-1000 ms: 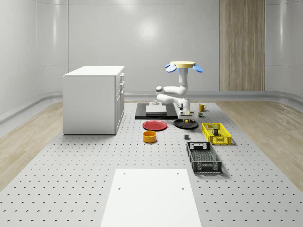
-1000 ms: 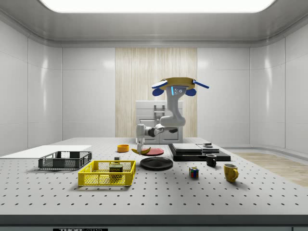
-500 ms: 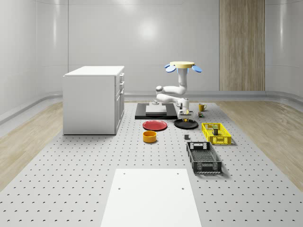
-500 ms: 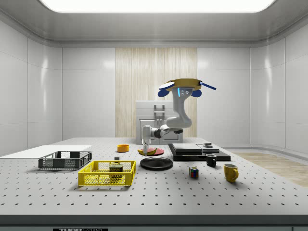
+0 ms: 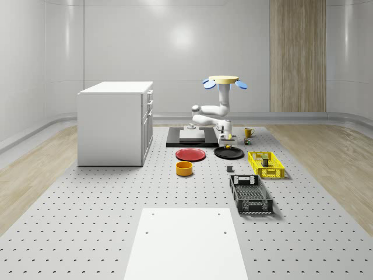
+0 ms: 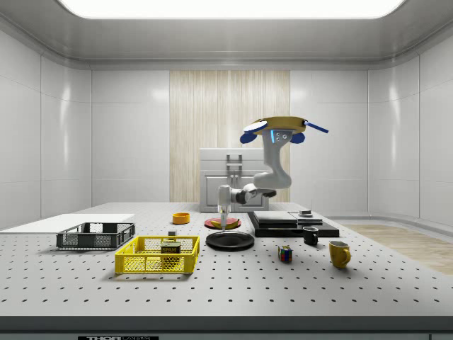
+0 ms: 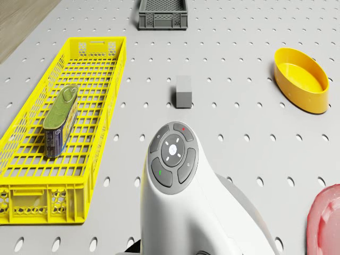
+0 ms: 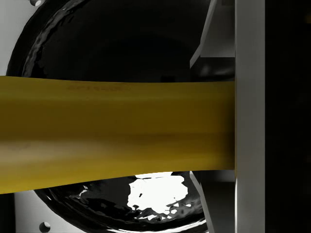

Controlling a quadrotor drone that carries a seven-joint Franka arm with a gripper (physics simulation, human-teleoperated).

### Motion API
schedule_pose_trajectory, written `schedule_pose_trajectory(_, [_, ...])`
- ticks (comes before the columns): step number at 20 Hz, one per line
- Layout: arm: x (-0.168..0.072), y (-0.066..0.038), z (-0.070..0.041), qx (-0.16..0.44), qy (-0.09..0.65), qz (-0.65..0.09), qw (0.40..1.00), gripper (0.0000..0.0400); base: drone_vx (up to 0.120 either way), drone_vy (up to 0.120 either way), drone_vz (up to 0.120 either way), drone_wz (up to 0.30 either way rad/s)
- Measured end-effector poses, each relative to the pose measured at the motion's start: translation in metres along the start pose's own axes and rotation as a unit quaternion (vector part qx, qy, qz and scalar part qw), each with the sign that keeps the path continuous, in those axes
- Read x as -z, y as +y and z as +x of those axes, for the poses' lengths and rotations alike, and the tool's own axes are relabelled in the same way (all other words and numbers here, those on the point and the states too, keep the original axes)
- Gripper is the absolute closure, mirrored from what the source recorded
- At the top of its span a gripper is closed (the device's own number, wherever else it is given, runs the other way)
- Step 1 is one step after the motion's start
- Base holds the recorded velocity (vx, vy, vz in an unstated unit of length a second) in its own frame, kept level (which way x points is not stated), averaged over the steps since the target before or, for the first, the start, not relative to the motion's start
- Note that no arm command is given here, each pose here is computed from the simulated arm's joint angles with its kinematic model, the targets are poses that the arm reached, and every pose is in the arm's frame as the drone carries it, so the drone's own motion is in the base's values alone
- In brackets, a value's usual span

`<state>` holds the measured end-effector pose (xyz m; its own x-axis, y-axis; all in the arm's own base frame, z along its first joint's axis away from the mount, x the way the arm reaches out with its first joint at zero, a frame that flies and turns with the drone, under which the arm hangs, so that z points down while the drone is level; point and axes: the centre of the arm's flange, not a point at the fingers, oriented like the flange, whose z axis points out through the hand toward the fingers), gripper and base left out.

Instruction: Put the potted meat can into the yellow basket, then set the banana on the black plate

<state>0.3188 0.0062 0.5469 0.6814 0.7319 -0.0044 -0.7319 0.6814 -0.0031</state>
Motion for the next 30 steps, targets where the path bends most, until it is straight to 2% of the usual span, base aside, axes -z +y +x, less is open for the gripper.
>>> schedule_pose_trajectory(4, [-0.004, 0.000, 0.000, 0.000, 0.000, 0.000, 1.000, 0.0207, -0.010, 0.000, 0.000, 0.000])
schedule_pose_trajectory(20, [-0.053, 0.000, 0.000, -0.001, 0.000, 0.000, 1.000, 0.0207, 0.000, 0.000, 0.000, 0.000])
schedule_pose_trajectory(21, [-0.054, -0.001, 0.002, 0.016, -0.002, 0.010, 1.000, 0.0212, 0.000, 0.000, 0.000, 0.000])
schedule_pose_trajectory(22, [-0.053, -0.001, 0.000, -0.006, -0.008, 0.007, 1.000, 0.0176, 0.000, 0.000, 0.000, 0.000])
schedule_pose_trajectory(23, [-0.052, -0.001, 0.004, -0.002, -0.015, 0.022, 1.000, 0.0192, 0.000, 0.000, 0.000, 0.000])
schedule_pose_trajectory(24, [-0.049, 0.003, 0.010, -0.007, -0.029, 0.038, 0.999, 0.0161, 0.000, 0.000, 0.000, 0.000])
schedule_pose_trajectory(25, [-0.043, 0.002, 0.009, -0.018, -0.035, 0.031, 0.999, 0.0125, 0.000, 0.000, 0.000, 0.000])
schedule_pose_trajectory(27, [-0.041, 0.001, 0.006, -0.008, -0.026, 0.022, 0.999, 0.0076, 0.000, 0.000, 0.000, 0.000])
schedule_pose_trajectory(30, [-0.032, 0.001, 0.003, 0.003, -0.017, 0.013, 1.000, 0.0036, 0.000, 0.000, 0.000, 0.000])
